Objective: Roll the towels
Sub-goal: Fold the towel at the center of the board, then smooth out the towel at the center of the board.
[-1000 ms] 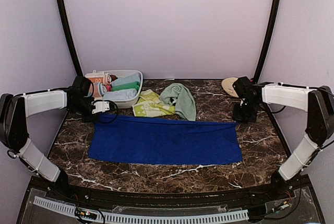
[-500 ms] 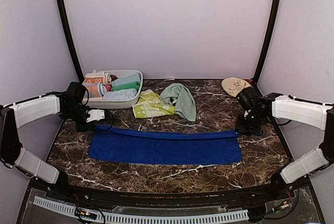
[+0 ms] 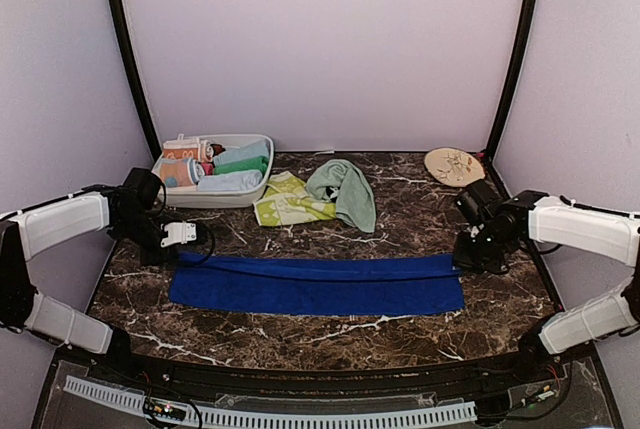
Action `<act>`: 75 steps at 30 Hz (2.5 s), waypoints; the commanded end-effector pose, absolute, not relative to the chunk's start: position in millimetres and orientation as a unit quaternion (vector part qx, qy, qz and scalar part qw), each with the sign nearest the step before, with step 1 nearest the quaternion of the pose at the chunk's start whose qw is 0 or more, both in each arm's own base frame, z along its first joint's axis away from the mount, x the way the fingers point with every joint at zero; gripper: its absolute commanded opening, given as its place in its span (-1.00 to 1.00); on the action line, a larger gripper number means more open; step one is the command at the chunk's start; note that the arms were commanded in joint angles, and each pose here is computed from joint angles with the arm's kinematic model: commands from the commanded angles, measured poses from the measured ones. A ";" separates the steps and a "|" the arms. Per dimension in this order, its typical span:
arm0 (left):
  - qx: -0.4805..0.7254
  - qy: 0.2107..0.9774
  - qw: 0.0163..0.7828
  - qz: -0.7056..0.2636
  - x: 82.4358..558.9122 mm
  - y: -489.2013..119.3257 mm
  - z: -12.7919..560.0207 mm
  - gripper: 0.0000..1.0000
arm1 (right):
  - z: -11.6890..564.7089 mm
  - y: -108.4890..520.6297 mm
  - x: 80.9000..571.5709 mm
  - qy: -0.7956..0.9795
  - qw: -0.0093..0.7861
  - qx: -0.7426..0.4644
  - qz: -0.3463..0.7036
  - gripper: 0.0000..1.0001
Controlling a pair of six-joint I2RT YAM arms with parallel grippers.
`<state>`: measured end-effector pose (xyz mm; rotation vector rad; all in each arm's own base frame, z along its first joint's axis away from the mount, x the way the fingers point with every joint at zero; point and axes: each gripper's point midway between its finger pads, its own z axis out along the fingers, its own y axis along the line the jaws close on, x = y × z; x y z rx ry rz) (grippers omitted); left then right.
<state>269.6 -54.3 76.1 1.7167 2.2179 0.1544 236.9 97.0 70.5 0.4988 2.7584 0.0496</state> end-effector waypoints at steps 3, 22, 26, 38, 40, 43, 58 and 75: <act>0.596 0.790 0.142 0.041 246.9 -48.2 65.6 -1.00 | 60.0 89.7 218.8 0.970 0.158 0.184 0.000 -1.00; 0.592 0.796 0.124 0.010 219.5 -50.5 55.1 -0.21 | 33.1 81.7 179.7 0.971 0.134 0.199 0.000 -0.27; 0.596 0.792 0.132 0.009 217.2 -51.5 70.5 -0.06 | 53.8 81.4 184.0 0.970 0.148 0.193 0.002 -0.06; 0.603 0.778 0.157 -0.085 212.4 -108.2 98.1 0.11 | 107.4 117.5 235.2 0.966 0.199 0.158 0.049 -0.13; 0.610 0.773 0.139 -0.104 199.2 -119.8 85.2 0.11 | 97.5 130.6 240.4 0.965 0.192 0.159 0.076 -0.16; 0.615 0.770 0.119 -0.118 181.6 -127.2 65.7 0.11 | 75.3 141.2 240.8 0.968 0.173 0.159 0.093 -0.21; 0.648 0.754 0.110 -0.015 188.2 -96.5 23.0 -0.45 | 31.7 132.1 227.7 0.974 0.138 0.160 0.081 -0.29; 0.657 0.745 0.113 -0.016 177.4 -93.2 53.1 -1.00 | 2.8 110.0 201.6 0.976 0.119 0.170 0.060 -0.39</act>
